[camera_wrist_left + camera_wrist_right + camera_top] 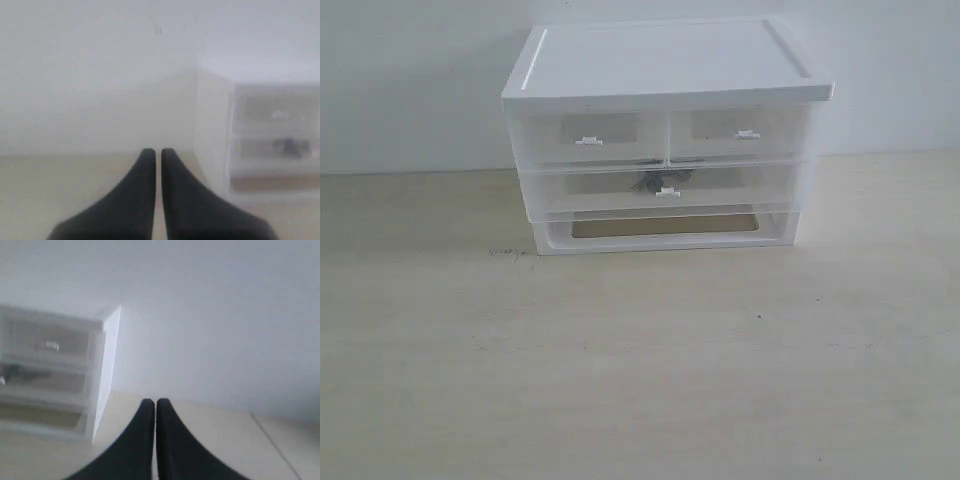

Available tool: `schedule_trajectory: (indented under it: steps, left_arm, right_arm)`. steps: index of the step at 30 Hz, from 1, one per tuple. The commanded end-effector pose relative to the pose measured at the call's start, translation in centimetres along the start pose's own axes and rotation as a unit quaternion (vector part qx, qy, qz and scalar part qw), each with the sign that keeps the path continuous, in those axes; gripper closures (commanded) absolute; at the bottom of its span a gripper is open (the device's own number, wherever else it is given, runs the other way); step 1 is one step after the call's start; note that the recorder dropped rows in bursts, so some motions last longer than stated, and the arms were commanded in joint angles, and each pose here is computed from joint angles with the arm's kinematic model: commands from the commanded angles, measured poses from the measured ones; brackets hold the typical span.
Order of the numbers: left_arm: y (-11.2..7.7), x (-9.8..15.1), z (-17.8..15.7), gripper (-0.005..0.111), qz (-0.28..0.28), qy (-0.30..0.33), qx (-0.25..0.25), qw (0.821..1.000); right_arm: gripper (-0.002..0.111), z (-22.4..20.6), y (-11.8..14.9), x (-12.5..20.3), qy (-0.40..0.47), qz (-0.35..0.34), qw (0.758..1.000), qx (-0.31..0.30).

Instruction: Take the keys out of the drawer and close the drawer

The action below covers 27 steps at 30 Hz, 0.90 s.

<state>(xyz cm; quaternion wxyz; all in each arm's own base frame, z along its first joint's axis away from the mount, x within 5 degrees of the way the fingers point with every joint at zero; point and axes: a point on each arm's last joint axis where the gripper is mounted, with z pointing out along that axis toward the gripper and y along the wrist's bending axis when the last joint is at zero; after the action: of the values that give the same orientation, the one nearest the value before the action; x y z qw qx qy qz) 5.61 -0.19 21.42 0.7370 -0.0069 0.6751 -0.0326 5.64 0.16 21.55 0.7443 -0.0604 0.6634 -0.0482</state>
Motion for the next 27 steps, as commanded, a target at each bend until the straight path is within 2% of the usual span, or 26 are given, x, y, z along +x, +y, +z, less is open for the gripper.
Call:
schedule_trajectory:
  steps: [1, 3, 5, 8, 11, 15, 18, 19, 24, 26, 27]
  left_arm:
    - [0.3, -1.9, -0.2, 0.102, -0.155, -0.110, -0.002, 0.982]
    - [0.4, -2.3, -0.3, 0.102, -0.197, -0.135, 0.004, 0.971]
    - [0.4, -3.2, -0.6, 0.102, -0.209, -0.185, 0.015, 0.960]
    - [0.1, -4.2, -1.1, 0.102, -0.159, -0.242, 0.037, 0.957]
    - [-0.5, -5.9, -1.6, 0.102, -0.134, -0.275, 0.065, 0.950]
    - [-1.1, -8.6, -1.5, 0.102, -0.134, -0.291, 0.095, 0.942]
    - [-1.7, -10.2, -0.6, 0.102, -0.127, -0.294, 0.124, 0.939]
    - [-2.2, -10.8, -0.3, 0.102, -0.123, -0.297, 0.148, 0.935]
    - [-4.2, -11.5, 2.3, 0.102, -0.048, -0.287, 0.241, 0.926]
    - [-4.6, -11.2, 4.2, 0.102, -0.036, -0.258, 0.264, 0.929]
    - [-5.0, -10.4, 6.4, 0.102, -0.026, -0.212, 0.278, 0.937]
  right_arm:
    - [0.108, -0.4, -0.1, -2.4, -0.131, 0.005, 0.991, 0.005]
    - [0.108, -0.6, -0.1, -3.2, -0.180, 0.013, 0.983, 0.006]
    - [0.108, -1.1, -0.2, -4.2, -0.237, 0.069, 0.969, -0.006]
    - [0.108, -1.8, -0.2, -5.3, -0.305, 0.161, 0.938, -0.040]
    - [0.108, -2.6, -0.2, -6.3, -0.368, 0.163, 0.914, -0.054]
    - [0.108, -3.2, -0.6, -9.1, -0.399, 0.165, 0.900, -0.057]
    - [0.108, -2.3, -0.8, -11.3, -0.364, 0.160, 0.915, -0.064]
    - [0.108, -1.7, -0.7, -11.9, -0.349, 0.151, 0.922, -0.071]
    - [0.108, 2.5, 0.0, -13.6, -0.268, 0.156, 0.942, -0.125]
    - [0.108, 4.9, 0.3, -13.5, -0.222, 0.153, 0.953, -0.139]
    - [0.108, 7.3, 0.6, -12.8, -0.178, 0.151, 0.961, -0.150]
